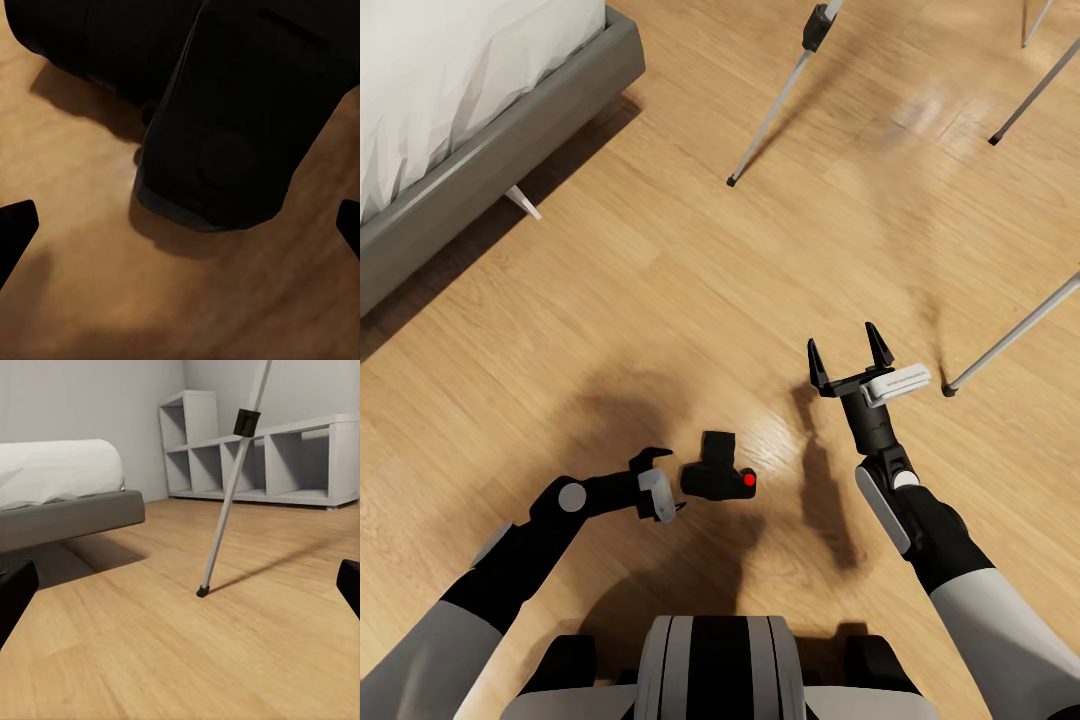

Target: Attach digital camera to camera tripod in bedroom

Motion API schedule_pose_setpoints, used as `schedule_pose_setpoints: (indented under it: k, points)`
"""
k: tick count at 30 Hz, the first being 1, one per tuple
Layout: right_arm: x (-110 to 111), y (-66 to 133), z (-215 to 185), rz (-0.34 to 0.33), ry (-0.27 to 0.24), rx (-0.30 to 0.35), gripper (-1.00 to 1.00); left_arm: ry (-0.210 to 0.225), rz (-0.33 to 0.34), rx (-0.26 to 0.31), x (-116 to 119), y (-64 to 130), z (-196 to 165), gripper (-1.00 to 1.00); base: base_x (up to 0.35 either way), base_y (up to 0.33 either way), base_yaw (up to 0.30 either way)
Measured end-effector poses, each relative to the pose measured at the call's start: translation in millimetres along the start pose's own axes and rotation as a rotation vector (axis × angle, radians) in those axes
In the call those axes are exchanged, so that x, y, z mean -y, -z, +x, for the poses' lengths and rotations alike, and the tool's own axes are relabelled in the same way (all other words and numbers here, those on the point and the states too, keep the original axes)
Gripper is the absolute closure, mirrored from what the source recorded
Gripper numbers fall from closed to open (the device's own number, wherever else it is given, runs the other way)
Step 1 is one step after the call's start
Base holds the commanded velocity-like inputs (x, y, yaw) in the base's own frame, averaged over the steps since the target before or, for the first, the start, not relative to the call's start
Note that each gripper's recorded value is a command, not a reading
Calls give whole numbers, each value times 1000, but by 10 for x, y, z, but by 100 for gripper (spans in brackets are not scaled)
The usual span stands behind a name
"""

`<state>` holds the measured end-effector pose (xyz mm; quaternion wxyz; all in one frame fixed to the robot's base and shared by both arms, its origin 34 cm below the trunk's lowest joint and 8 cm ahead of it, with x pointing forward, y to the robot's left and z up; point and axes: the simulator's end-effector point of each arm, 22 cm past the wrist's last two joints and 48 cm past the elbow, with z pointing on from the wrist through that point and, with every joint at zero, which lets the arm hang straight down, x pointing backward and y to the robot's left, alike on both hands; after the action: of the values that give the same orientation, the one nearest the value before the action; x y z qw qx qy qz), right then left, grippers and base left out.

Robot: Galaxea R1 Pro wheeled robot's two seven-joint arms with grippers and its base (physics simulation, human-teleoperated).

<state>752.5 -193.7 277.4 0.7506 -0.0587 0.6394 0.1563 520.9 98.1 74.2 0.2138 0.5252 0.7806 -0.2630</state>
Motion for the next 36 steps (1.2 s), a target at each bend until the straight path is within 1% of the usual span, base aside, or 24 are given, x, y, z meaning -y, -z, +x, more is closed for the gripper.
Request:
schedule_pose_setpoints:
  k: [7, 17, 36]
  points:
    - [0, 0, 0, 0, 0, 0, -100, 0, 0, 0, 0, -1, 2, -100, 0, 0, -23]
    - [0, 0, 0, 0, 0, 0, -100, 0, 0, 0, -1, -1, 0, -100, 0, 0, -126]
    - [-2, 0, 0, 0, 0, 0, -100, 2, 3, 2, 11, -9, -11, -100, 0, 0, -6]
